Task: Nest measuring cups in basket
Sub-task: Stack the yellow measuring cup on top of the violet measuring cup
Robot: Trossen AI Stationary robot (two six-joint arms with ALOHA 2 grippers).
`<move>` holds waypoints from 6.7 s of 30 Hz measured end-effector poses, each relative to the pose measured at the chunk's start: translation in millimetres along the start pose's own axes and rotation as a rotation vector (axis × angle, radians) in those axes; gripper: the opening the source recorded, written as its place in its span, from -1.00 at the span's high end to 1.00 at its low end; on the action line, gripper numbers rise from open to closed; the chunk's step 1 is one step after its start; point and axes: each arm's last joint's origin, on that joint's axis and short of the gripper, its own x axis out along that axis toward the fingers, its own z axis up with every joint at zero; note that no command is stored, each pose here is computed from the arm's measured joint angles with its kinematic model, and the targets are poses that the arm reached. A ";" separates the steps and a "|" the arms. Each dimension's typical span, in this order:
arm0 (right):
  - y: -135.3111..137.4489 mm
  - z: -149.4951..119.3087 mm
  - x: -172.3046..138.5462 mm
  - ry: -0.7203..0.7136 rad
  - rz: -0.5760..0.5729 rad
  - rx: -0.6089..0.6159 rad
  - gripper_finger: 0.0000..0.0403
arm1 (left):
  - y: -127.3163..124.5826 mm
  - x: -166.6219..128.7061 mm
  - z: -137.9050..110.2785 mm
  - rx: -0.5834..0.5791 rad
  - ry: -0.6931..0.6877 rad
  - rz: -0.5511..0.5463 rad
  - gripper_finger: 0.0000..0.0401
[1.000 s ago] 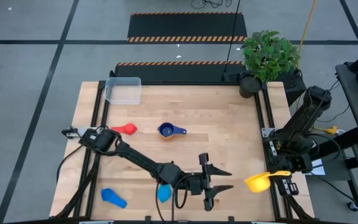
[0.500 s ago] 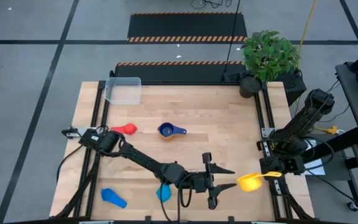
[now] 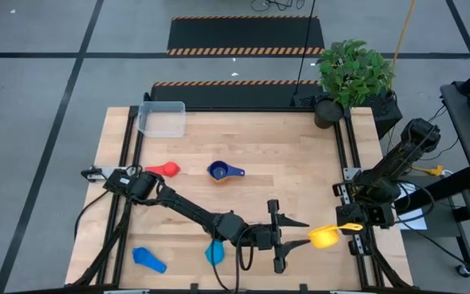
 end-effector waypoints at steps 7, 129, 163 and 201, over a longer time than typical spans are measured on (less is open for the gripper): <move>-0.3 0.4 0.0 -0.003 -0.003 -0.001 0.99 | -0.4 0.1 -1.9 -0.005 0.016 -0.007 0.41; 15.8 6.2 34.0 0.834 -0.350 -0.496 -0.18 | -23.5 -112.7 142.8 0.661 0.848 0.312 0.97; 28.0 -20.0 42.3 0.900 -0.218 -0.656 -0.18 | -4.4 -101.1 121.9 0.540 0.915 0.226 0.96; 21.3 -29.7 46.0 0.849 -0.167 -0.561 0.49 | -7.5 -95.9 125.0 0.534 0.889 0.158 0.96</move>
